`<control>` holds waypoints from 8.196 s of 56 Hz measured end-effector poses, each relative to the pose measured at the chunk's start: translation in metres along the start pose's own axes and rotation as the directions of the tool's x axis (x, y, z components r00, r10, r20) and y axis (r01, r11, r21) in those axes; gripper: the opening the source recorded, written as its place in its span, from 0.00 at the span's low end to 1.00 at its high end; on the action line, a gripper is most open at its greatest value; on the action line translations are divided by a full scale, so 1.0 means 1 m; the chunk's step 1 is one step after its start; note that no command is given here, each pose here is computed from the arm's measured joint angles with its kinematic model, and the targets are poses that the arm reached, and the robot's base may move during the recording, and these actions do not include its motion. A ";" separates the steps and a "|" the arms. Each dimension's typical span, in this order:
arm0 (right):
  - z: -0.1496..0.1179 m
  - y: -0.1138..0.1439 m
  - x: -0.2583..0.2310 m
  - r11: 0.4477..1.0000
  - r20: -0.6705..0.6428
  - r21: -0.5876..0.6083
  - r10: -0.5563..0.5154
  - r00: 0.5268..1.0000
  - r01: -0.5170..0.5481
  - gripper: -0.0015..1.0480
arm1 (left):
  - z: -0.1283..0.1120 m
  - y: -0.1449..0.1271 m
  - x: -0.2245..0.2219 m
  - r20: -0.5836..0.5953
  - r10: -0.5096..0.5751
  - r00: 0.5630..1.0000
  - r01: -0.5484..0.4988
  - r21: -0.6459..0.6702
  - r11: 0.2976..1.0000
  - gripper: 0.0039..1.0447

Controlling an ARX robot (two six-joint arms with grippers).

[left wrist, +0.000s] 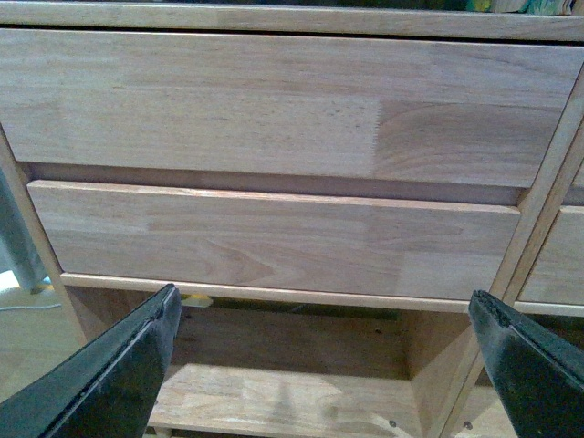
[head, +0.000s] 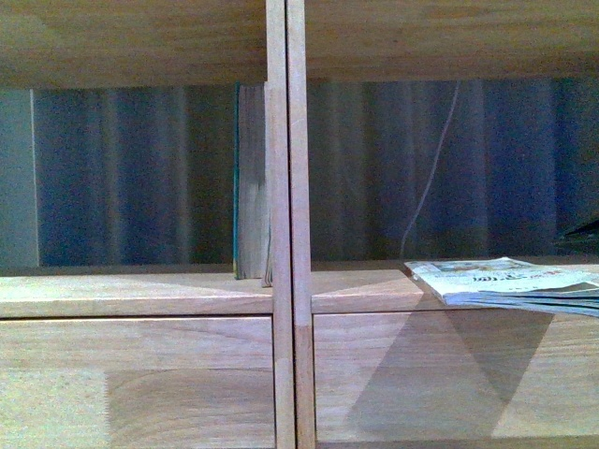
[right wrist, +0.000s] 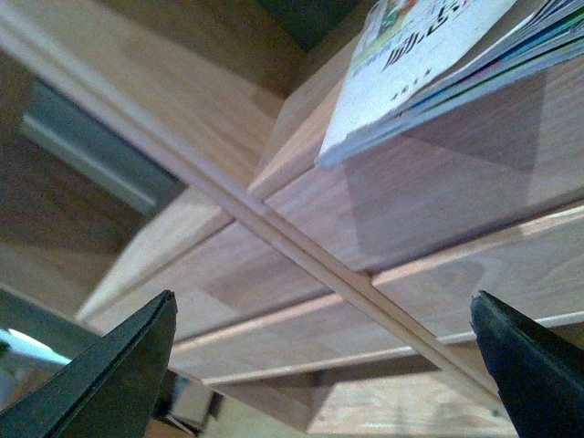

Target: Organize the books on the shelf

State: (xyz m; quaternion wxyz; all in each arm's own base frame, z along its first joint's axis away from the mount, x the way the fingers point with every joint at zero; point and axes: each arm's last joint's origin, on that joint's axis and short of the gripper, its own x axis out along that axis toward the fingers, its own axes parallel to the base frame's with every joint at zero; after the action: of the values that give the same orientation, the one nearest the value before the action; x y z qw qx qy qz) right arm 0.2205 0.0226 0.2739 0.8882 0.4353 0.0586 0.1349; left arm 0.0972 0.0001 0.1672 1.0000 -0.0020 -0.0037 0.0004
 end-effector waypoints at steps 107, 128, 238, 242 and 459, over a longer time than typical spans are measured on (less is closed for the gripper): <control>0.041 -0.001 0.095 0.910 0.170 0.408 -0.151 0.974 0.071 0.07 | 0.011 0.009 0.012 -0.025 -0.387 0.922 0.388 0.039 0.921 0.93; 0.091 0.038 0.036 0.946 0.294 0.280 0.076 0.953 -0.162 0.07 | 0.076 0.085 0.111 0.064 -0.414 0.908 0.414 0.021 0.910 0.93; -0.031 0.169 0.050 0.652 0.051 0.031 0.756 0.653 -0.757 0.07 | 0.240 -0.048 0.187 0.452 -0.830 0.327 0.907 -0.396 0.141 0.09; -0.033 0.170 0.050 0.657 0.048 0.025 0.752 0.657 -0.754 0.07 | 0.241 -0.047 0.187 0.457 -0.828 0.325 0.908 -0.397 0.137 0.06; -0.076 -0.074 -0.126 0.589 0.222 -0.755 -0.184 0.958 0.288 0.03 | 0.125 0.049 0.096 0.180 -0.316 0.931 0.315 0.036 0.948 0.93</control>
State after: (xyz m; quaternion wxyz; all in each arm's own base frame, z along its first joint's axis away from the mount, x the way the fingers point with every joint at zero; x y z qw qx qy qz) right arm 0.0973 0.0002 0.1674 1.0000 0.0026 -0.0020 0.0013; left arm 0.1928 0.0493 0.2932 0.9824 0.0017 -0.0963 -0.1599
